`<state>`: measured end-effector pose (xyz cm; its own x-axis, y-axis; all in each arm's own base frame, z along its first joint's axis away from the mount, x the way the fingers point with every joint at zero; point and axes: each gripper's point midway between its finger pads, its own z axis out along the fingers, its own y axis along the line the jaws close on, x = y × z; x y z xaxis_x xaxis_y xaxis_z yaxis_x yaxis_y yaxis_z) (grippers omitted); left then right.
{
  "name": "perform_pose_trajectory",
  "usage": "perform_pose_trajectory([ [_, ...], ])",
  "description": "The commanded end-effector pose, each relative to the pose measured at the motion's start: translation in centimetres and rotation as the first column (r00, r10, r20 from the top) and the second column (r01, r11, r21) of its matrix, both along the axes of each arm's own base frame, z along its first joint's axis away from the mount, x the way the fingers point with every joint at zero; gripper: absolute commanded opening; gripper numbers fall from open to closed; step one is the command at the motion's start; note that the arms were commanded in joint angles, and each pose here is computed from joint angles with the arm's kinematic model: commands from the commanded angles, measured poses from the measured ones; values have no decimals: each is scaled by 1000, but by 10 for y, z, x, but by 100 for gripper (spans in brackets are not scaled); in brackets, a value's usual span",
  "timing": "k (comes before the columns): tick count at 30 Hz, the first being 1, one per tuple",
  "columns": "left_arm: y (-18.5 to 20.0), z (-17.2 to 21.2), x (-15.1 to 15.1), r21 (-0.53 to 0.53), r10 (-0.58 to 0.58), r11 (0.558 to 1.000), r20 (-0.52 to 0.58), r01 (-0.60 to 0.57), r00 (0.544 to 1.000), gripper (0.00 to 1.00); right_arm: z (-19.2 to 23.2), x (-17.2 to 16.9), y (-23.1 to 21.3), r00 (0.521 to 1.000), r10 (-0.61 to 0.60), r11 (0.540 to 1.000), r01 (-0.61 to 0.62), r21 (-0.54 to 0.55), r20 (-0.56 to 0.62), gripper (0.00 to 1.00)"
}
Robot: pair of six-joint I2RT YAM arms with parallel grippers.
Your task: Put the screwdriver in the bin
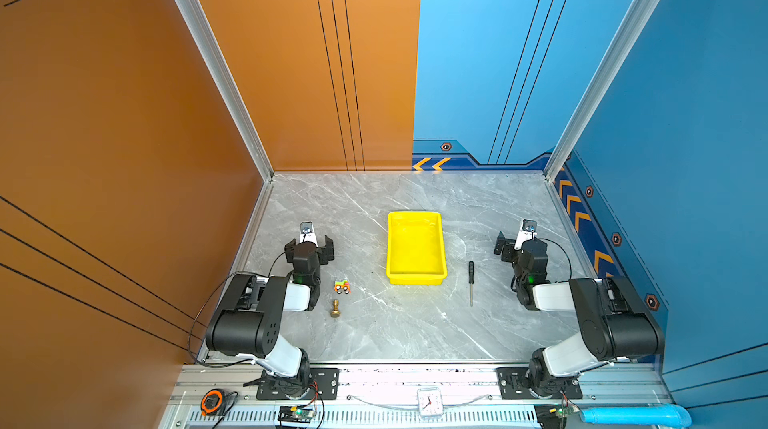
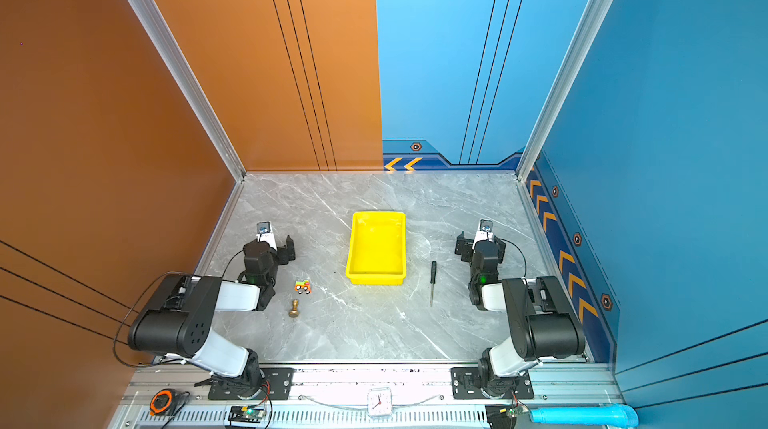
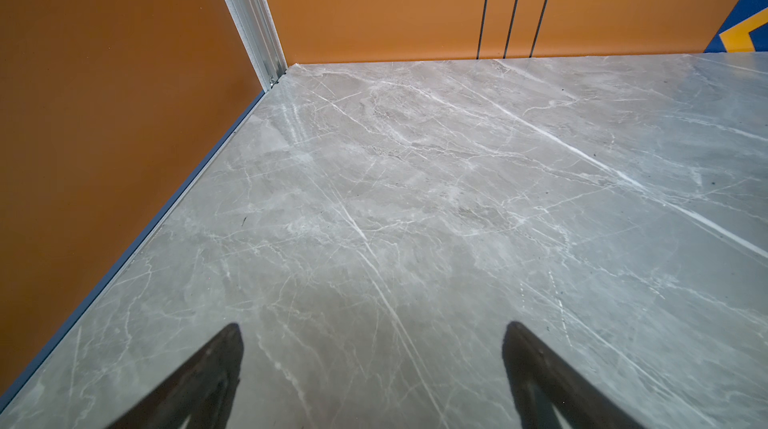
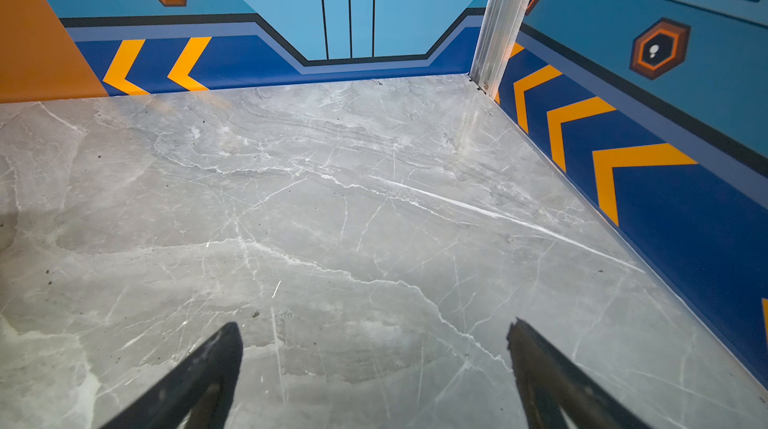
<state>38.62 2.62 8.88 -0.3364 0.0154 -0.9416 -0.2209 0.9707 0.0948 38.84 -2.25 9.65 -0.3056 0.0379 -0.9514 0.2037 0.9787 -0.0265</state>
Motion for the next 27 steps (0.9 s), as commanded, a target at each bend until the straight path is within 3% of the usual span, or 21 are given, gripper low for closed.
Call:
perform_pose_trajectory([
  [1, -1, 5, 5, -1, -13, 1000, 14, 13, 1000, 98, -2, 2, 1, 1000, 0, 1000, 0, -1, -10, 100],
  [19, -1, 4, 5, -1, -12, 1000, 13, 12, 1000, 98, -2, 4, 1, 1000, 9, 1000, -9, 13, -14, 100],
  [27, 12, 13, -2, -16, 55, 998, 42, -54, 998, 98, 14, -6, -11, 997, -80, 997, 80, -1, 11, 100],
])
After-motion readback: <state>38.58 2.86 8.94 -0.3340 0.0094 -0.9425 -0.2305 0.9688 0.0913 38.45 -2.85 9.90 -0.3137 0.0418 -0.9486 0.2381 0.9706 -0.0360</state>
